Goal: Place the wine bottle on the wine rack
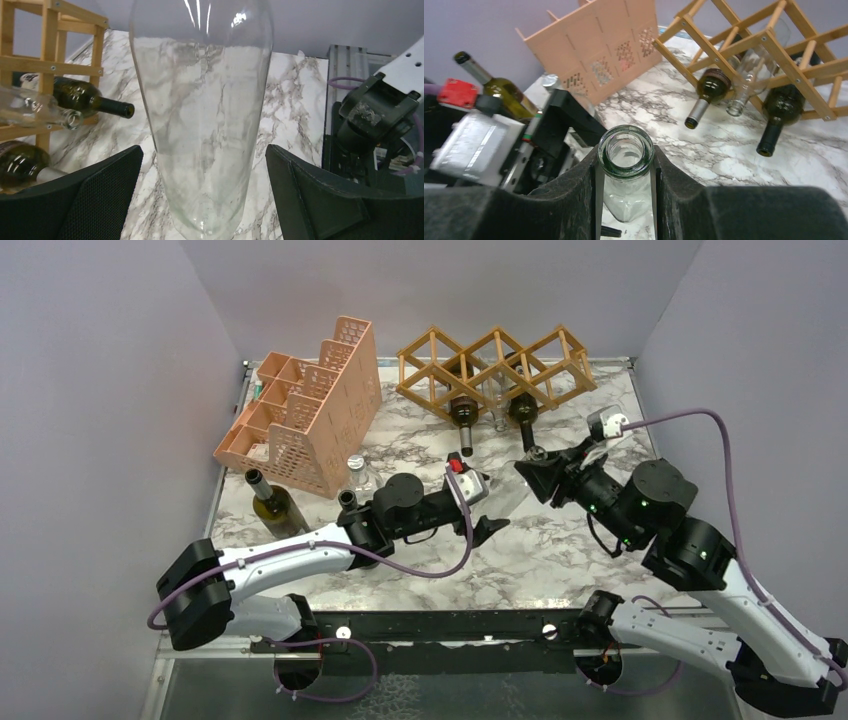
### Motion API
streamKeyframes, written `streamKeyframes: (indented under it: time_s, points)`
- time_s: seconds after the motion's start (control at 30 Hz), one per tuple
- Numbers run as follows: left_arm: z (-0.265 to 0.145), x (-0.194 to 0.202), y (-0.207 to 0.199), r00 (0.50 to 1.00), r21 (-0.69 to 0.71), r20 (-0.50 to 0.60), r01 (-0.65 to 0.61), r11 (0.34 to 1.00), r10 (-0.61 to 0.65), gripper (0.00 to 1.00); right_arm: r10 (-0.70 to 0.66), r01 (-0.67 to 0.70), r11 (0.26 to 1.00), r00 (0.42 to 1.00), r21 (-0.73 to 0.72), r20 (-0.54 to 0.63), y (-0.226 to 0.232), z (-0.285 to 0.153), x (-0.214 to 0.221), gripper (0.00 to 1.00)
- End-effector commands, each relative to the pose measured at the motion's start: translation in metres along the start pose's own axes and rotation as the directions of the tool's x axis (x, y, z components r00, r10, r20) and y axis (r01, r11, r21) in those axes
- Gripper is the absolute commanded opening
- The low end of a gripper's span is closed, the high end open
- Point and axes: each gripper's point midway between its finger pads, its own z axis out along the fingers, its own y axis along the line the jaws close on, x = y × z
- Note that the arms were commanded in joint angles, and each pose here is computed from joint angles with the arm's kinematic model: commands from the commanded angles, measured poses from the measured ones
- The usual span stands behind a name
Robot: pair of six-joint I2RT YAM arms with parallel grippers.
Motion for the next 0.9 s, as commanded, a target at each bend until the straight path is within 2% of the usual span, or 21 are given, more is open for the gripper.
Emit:
streamKeyframes:
  time_s: [0.0,0.37,0.5,0.63,0.7,0.77,0.8,0.87]
  points:
    - [0.005,-0.019,-0.024,0.995,0.145,0.084,-0.057,0.988,0.045,0.99,-0.016,0.036,0.983,0.994,-0.182,0.109,0.028,-0.03,-0.042,0.01]
    - [0.005,-0.021,-0.038,0.991,0.219,0.127,-0.06,0.974,0.032,0.94,-0.155,0.151,0.896,0.988,-0.418,0.027,0.06,-0.058,-0.019,0.01]
    - [0.004,-0.022,-0.038,0.991,0.223,0.131,-0.069,0.972,0.04,0.84,-0.176,0.163,0.821,0.984,-0.546,0.029,0.08,-0.072,-0.012,0.01]
    - [-0.001,-0.027,-0.037,0.987,0.213,0.15,-0.094,0.972,0.063,0.64,-0.175,0.164,0.804,0.984,-0.571,0.037,0.083,-0.079,-0.013,0.01]
    - [-0.002,-0.03,-0.036,0.984,0.206,0.16,-0.105,0.973,0.073,0.46,-0.173,0.164,0.807,0.984,-0.567,0.039,0.082,-0.081,-0.014,0.01]
    - [-0.002,-0.034,-0.032,0.982,0.184,0.168,-0.116,0.976,0.085,0.12,-0.171,0.161,0.812,0.985,-0.561,0.035,0.081,-0.081,-0.014,0.01]
    - [-0.002,-0.035,-0.028,0.981,0.164,0.169,-0.121,0.979,0.093,0.0,-0.171,0.159,0.814,0.985,-0.559,0.032,0.08,-0.081,-0.013,0.01]
    - [-0.001,-0.036,-0.02,0.977,0.119,0.169,-0.148,0.982,0.126,0.0,-0.166,0.15,0.821,0.986,-0.552,0.02,0.079,-0.081,-0.012,0.05]
